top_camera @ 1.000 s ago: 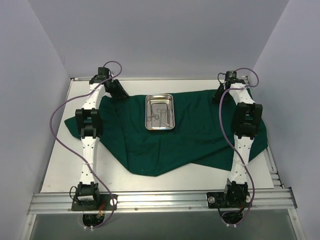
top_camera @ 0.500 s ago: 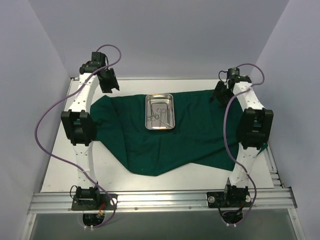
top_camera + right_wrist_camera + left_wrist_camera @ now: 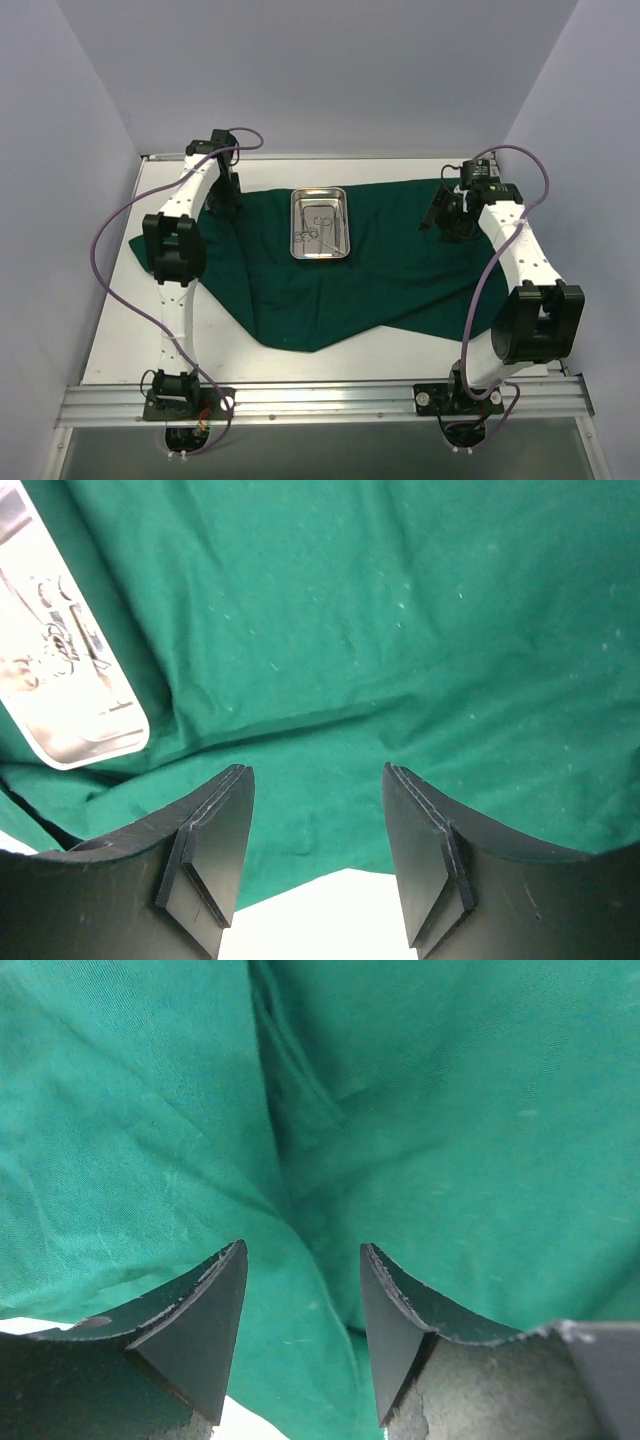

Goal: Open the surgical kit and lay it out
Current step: Open the surgical kit at the center of the board.

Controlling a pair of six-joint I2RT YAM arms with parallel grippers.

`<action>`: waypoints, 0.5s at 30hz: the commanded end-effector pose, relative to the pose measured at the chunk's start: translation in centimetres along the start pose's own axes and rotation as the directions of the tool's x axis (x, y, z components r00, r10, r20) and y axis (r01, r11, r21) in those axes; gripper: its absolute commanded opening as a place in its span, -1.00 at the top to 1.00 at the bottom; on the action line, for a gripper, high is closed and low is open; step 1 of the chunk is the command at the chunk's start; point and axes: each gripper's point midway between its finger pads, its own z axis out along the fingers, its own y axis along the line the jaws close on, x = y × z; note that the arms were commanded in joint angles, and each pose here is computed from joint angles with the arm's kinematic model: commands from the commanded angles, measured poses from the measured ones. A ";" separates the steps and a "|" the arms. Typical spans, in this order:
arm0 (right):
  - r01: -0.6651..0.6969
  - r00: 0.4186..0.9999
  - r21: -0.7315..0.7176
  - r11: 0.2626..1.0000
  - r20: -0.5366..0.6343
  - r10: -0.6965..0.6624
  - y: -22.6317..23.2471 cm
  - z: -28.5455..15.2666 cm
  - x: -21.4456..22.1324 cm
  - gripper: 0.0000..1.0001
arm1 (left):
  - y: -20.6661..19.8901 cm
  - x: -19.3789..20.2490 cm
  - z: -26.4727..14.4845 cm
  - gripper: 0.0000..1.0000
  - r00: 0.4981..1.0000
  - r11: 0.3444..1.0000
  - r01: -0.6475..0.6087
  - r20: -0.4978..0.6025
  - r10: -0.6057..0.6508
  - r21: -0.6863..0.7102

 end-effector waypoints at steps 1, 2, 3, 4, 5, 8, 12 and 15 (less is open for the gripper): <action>-0.025 1.000 0.019 1.000 0.007 0.024 -0.6 -1.3 0.6 -0.08 | 1.7 0.8 0.2 -0.15 0.999 0.994 -0.030 -0.035 0.027 -0.102; -0.032 0.999 0.018 0.999 0.012 0.032 -0.5 -1.5 0.6 -0.08 | 1.7 1.2 0.5 -0.15 0.999 0.994 -0.037 -0.044 0.033 -0.104; -0.035 0.999 0.018 0.999 0.012 0.035 -0.5 -1.5 0.6 -0.09 | 1.6 1.1 0.7 -0.15 0.999 0.994 -0.041 -0.039 0.037 -0.103; -0.041 0.999 0.016 0.999 0.012 0.041 -0.5 -1.5 0.6 -0.09 | 1.7 1.3 1.0 -0.15 0.998 0.993 -0.042 -0.045 0.037 -0.113; -0.050 0.999 0.012 0.999 0.013 0.050 -0.4 -1.6 0.6 -0.09 | 1.7 1.5 1.2 -0.13 0.998 0.992 -0.041 -0.052 0.035 -0.115; -0.068 0.998 0.011 0.998 0.018 0.067 -0.3 -1.9 0.5 -0.08 | 2.1 1.6 1.3 0.27 0.998 0.990 -0.036 -0.055 0.029 -0.140; -0.065 0.998 -0.021 0.998 0.016 0.065 1.0 -2.1 1.0 -0.08 | 3.6 0.8 -1.5 0.95 1.000 0.984 0.013 0.022 -0.009 -0.176; -0.017 0.998 -0.037 0.999 -0.063 0.014 2.1 -1.0 3.0 -0.08 | 5.2 1.5 -4.3 0.95 0.994 0.980 0.085 0.089 -0.069 -0.182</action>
